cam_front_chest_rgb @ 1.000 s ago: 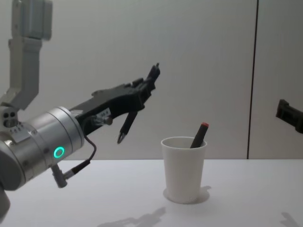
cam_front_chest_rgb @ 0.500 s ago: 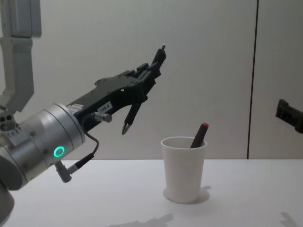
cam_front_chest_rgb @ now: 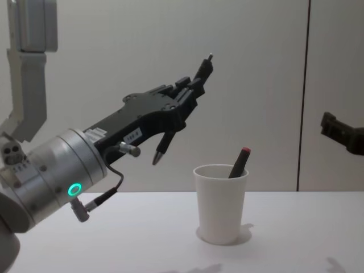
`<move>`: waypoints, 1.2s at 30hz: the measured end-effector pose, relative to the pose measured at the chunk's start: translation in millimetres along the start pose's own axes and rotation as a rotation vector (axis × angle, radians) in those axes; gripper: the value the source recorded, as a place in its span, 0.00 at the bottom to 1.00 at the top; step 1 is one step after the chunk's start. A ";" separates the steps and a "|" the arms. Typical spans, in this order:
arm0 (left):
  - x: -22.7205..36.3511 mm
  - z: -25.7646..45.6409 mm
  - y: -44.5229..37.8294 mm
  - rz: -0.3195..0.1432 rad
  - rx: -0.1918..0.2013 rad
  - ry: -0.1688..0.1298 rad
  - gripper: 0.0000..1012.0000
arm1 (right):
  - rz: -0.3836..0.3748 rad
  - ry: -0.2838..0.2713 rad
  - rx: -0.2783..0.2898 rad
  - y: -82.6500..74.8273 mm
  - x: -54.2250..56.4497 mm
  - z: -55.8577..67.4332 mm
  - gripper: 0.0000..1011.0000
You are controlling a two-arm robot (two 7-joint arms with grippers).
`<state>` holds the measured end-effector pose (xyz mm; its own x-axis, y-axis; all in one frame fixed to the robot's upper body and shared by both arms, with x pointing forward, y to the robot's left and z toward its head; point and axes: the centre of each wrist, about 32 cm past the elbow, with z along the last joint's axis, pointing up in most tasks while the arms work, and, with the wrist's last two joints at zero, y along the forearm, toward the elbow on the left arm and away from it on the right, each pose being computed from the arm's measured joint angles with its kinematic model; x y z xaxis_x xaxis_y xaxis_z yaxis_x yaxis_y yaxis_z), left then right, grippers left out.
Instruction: Place the pen into the pen holder.
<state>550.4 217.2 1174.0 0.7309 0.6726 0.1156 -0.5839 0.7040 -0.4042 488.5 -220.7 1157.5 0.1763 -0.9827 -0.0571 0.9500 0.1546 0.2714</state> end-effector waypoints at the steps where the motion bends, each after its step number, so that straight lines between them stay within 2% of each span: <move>1: -0.1 -0.5 -0.1 -0.005 0.000 -0.004 0.17 | 0.018 0.006 0.004 0.5 1.2 0.3 0.99; 10: 0.3 -2.5 -0.5 -0.026 -0.006 -0.019 0.17 | 0.122 0.049 0.029 4.7 6.7 2.6 0.99; 17: 2.5 -4.3 -0.1 -0.061 -0.019 -0.020 0.17 | 0.194 0.080 0.050 8.3 7.5 4.7 0.99; 36: 11.4 -6.9 5.0 -0.151 -0.059 0.000 0.17 | 0.252 0.107 0.079 10.3 6.8 7.4 0.99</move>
<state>558.3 226.8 1167.1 0.8090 0.5598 0.1793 -0.4452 0.7827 -0.4349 497.6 -226.6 1167.0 0.4345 -0.8973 -0.0780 0.8504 0.3802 0.3638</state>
